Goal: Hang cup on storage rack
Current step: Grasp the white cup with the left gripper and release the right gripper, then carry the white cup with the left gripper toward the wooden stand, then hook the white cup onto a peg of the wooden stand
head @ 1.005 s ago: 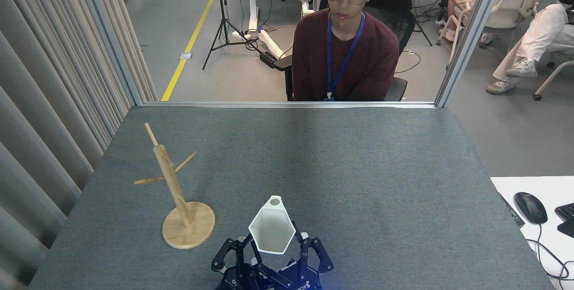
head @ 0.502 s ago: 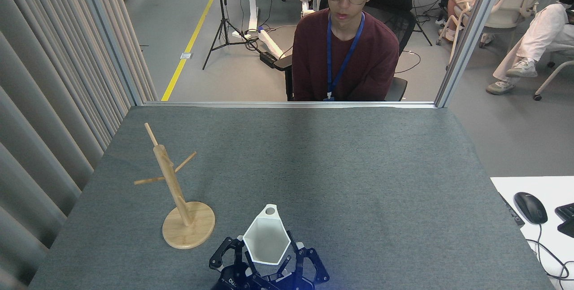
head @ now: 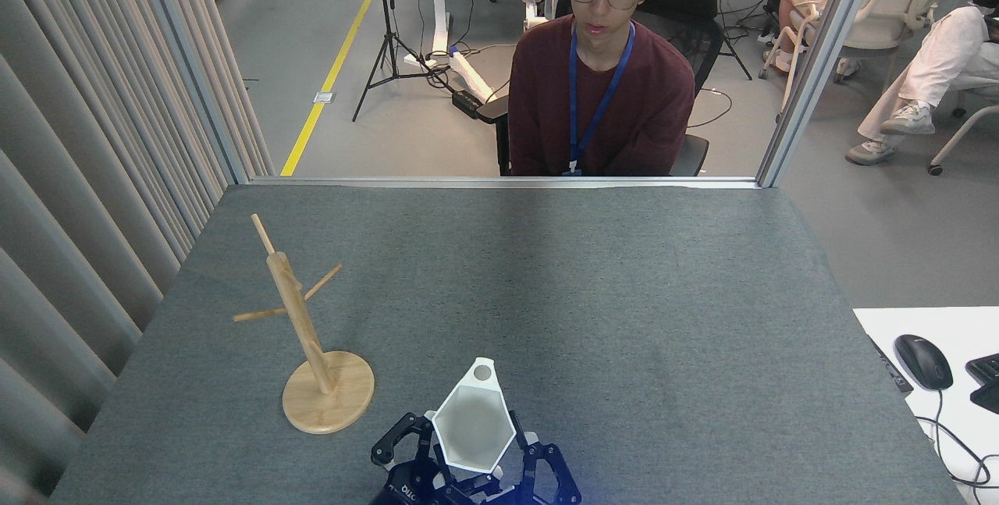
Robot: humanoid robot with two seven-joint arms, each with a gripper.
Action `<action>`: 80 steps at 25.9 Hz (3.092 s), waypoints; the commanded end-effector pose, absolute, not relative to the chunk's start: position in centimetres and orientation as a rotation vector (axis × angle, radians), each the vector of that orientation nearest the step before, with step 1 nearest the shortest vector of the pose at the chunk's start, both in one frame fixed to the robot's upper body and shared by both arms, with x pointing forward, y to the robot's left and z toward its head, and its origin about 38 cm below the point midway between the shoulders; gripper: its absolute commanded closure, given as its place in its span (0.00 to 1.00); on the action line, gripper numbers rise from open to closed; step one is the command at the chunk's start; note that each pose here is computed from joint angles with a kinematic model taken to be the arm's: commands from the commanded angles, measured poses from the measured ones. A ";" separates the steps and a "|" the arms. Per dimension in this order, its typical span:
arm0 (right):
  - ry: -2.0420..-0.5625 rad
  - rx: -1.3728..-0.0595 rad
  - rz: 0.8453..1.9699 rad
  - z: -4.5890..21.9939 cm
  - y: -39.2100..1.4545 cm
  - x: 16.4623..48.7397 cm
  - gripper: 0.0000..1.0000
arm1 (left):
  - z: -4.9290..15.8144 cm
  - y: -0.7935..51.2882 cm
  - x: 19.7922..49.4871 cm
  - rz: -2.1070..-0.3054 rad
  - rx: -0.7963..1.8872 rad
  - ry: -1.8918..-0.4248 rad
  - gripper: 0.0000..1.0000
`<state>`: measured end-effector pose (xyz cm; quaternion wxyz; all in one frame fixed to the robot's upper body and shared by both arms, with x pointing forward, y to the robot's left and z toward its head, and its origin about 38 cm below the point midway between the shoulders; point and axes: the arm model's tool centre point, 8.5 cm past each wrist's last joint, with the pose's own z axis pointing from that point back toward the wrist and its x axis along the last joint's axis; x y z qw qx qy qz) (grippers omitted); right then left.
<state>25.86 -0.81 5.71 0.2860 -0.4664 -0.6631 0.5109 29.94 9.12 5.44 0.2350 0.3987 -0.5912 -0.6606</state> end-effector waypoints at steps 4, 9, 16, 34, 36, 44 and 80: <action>-1.861 -1.150 1.414 5.7 -0.1 25.4 0.01 | 5.6 9.6 30.2 -1.789 1.132 -1.610 0.59; -1.954 -1.212 1.308 8.9 -0.7 25.4 0.01 | 5.5 9.5 30.1 -1.787 1.126 -1.608 0.59; -1.959 -1.291 1.072 12.9 -3.5 26.9 0.01 | 5.0 10.0 30.0 -1.795 1.123 -1.590 0.59; -1.308 -1.220 1.115 -0.5 -23.1 24.5 0.01 | 4.7 27.9 27.7 -1.553 1.480 -1.089 0.58; -1.309 -1.218 1.111 -0.5 -23.0 24.6 0.01 | 5.2 30.9 27.0 -1.509 1.551 -1.036 0.58; -1.306 -1.216 1.114 -0.6 -23.0 24.7 0.01 | 7.4 35.0 29.0 -1.531 1.791 -0.777 0.59; -1.305 -1.223 1.115 -1.3 -23.5 25.1 0.01 | 6.7 29.0 34.8 -1.711 1.878 -0.803 0.00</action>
